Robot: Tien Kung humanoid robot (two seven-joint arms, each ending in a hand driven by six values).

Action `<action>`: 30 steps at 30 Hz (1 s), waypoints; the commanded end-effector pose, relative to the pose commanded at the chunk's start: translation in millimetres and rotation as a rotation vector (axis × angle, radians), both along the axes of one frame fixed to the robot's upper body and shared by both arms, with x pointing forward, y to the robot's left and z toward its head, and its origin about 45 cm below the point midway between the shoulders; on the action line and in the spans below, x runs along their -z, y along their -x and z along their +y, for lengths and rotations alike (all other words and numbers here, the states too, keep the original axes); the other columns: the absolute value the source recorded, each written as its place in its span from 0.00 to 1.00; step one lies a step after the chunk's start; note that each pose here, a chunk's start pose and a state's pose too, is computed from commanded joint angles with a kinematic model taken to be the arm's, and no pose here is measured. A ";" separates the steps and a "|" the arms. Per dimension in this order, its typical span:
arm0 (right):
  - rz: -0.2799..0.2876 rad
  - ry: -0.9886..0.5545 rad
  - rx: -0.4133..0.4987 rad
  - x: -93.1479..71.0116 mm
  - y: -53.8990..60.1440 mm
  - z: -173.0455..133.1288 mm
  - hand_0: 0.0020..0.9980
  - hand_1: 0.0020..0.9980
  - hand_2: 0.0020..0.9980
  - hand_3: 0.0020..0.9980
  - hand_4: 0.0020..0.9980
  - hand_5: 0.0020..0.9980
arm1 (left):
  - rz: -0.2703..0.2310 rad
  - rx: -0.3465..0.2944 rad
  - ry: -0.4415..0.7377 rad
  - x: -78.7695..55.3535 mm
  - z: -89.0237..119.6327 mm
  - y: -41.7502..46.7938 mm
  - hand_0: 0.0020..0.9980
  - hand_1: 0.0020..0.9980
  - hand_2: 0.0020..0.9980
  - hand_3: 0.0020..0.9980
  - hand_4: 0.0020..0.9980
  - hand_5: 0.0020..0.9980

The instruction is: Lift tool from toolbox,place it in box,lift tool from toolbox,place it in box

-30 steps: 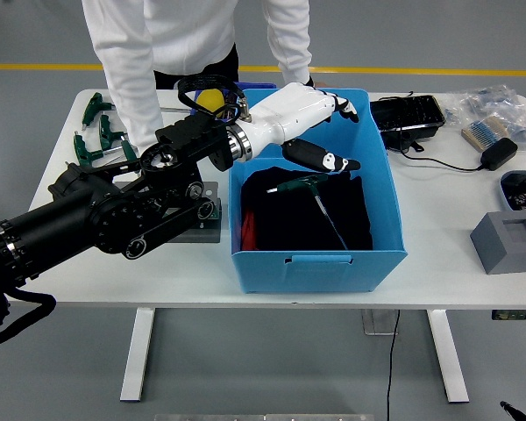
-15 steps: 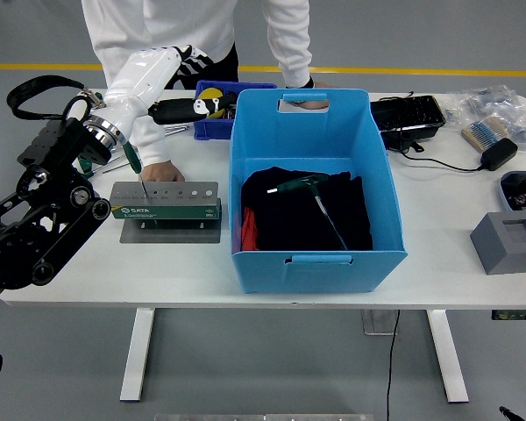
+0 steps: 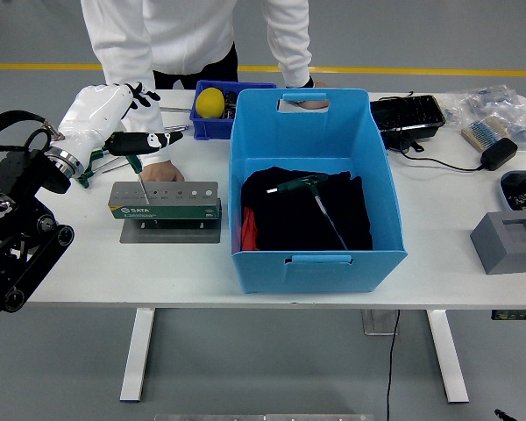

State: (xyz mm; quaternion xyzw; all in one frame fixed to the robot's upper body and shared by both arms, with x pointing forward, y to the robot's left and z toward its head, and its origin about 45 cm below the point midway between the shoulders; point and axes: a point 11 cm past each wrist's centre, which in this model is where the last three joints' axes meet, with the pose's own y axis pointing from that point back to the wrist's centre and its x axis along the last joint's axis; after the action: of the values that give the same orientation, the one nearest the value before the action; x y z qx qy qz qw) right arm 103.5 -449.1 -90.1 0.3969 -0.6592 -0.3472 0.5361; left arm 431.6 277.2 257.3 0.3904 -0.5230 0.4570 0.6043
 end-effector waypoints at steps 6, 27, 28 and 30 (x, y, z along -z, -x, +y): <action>0.006 -0.001 0.001 0.8 2.6 0.6 0.62 0.60 0.67 0.57 0.83 0.69 | 0.084 0.101 -0.186 13.3 -4.7 -2.1 0.65 0.70 0.72 0.69 1.00 0.76; 0.007 -0.006 -0.001 1.4 2.7 2.0 0.62 0.60 0.68 0.57 0.83 0.69 | 0.265 0.228 -0.482 55.1 -0.8 -5.8 0.78 0.73 0.73 0.57 1.00 0.77; 0.006 -0.005 -0.001 1.2 2.0 1.9 0.62 0.60 0.68 0.57 0.83 0.69 | 0.265 0.227 -0.491 54.7 0.1 -7.2 0.79 0.72 0.72 0.53 1.00 0.78; 0.004 -0.005 -0.001 1.0 1.1 1.8 0.62 0.60 0.68 0.57 0.83 0.69 | 0.263 0.226 -0.510 54.0 1.7 -9.4 0.79 0.72 0.72 0.53 1.00 0.78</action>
State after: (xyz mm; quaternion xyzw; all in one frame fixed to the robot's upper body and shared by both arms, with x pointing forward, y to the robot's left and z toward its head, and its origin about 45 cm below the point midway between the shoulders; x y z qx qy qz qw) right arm 102.5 -447.3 -91.1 0.3982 -0.6569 -0.3493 0.5366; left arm 441.1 278.8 203.3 0.5247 -0.5781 0.1867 0.5963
